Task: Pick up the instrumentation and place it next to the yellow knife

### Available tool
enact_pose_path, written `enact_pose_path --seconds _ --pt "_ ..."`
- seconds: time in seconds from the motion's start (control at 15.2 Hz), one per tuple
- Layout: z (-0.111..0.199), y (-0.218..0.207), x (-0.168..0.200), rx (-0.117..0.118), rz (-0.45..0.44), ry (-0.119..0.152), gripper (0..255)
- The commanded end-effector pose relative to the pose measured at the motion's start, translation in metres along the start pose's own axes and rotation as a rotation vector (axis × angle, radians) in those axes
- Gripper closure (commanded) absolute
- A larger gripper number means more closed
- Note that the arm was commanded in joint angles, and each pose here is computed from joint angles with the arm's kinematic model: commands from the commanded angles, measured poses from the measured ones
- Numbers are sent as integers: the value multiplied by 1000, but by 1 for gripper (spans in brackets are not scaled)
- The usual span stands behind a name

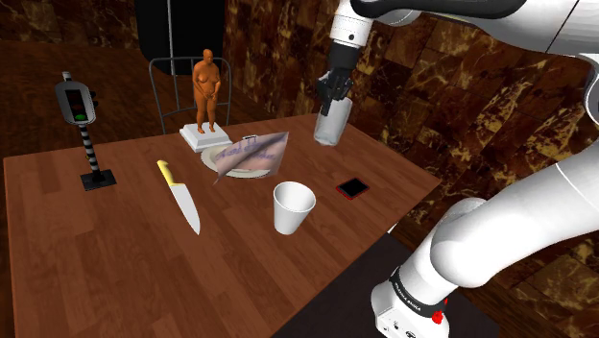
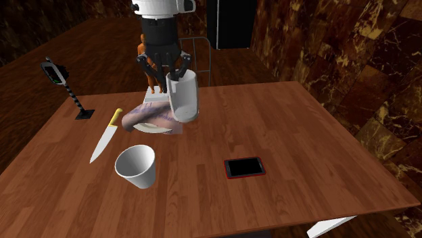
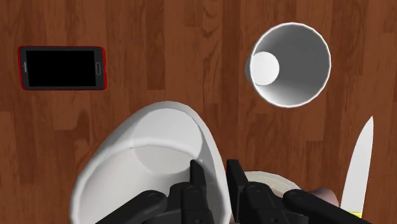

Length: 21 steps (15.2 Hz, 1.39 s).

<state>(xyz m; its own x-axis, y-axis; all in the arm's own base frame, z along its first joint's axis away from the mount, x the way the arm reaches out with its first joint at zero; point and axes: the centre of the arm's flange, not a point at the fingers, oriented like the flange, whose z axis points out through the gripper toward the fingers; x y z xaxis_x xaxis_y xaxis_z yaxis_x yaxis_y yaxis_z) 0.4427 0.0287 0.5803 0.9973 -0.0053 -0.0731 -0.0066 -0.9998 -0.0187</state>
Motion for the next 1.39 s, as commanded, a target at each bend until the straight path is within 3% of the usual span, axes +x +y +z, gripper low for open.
enact_pose_path --seconds 0.0,1.32 --pt "1 -29 -4 0 2 0 255" --pt "7 -291 -36 0 2 0 255"
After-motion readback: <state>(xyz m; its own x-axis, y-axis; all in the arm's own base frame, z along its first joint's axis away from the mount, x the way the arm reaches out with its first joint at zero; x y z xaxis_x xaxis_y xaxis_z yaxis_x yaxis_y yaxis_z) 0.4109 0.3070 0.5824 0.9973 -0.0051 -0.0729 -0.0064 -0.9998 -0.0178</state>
